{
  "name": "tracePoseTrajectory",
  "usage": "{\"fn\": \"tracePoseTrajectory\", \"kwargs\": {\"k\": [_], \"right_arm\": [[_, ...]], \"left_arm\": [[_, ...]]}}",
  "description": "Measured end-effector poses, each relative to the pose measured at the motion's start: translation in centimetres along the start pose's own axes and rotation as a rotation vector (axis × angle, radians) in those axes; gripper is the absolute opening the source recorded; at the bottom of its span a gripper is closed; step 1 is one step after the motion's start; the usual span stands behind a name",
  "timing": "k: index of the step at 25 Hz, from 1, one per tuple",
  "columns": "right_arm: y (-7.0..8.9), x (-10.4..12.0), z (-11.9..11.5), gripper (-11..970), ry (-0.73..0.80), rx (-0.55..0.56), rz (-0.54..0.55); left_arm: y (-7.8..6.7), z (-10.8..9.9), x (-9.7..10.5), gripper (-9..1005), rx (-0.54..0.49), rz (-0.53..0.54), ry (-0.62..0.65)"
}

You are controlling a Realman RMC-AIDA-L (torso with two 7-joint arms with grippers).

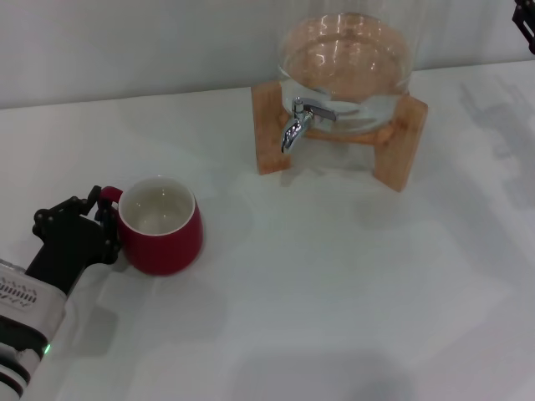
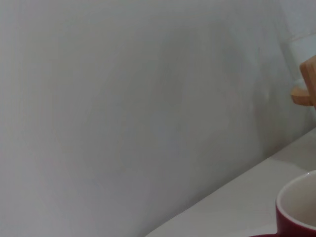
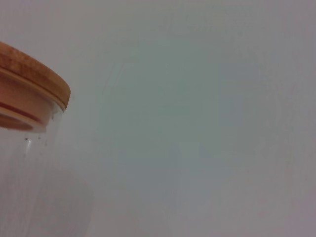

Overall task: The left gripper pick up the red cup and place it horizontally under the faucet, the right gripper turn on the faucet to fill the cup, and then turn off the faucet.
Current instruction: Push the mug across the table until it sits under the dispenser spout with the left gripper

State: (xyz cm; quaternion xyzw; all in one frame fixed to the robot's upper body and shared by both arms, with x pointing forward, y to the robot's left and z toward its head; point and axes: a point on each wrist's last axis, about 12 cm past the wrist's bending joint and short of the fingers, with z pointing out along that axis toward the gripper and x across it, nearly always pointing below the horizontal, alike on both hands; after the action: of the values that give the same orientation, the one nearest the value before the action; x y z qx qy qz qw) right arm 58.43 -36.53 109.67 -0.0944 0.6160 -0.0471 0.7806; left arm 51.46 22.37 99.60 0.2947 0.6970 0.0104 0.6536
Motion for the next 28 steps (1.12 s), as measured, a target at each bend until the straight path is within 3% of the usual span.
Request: {"fn": "tracePoseTrajectory", "kwargs": {"k": [18,28], "right_arm": [[0.5,0.0,0.1,662,-0.005,-0.021,0.001],[0.9,0.0,0.2,663,-0.001,-0.036,0.003]], "left_arm": [[-0.5,1.2,-1.0,99,0.091,-0.035,-0.039],[-0.4,1.7,-2.0,99,0.084,-0.043,-0.095]]}}
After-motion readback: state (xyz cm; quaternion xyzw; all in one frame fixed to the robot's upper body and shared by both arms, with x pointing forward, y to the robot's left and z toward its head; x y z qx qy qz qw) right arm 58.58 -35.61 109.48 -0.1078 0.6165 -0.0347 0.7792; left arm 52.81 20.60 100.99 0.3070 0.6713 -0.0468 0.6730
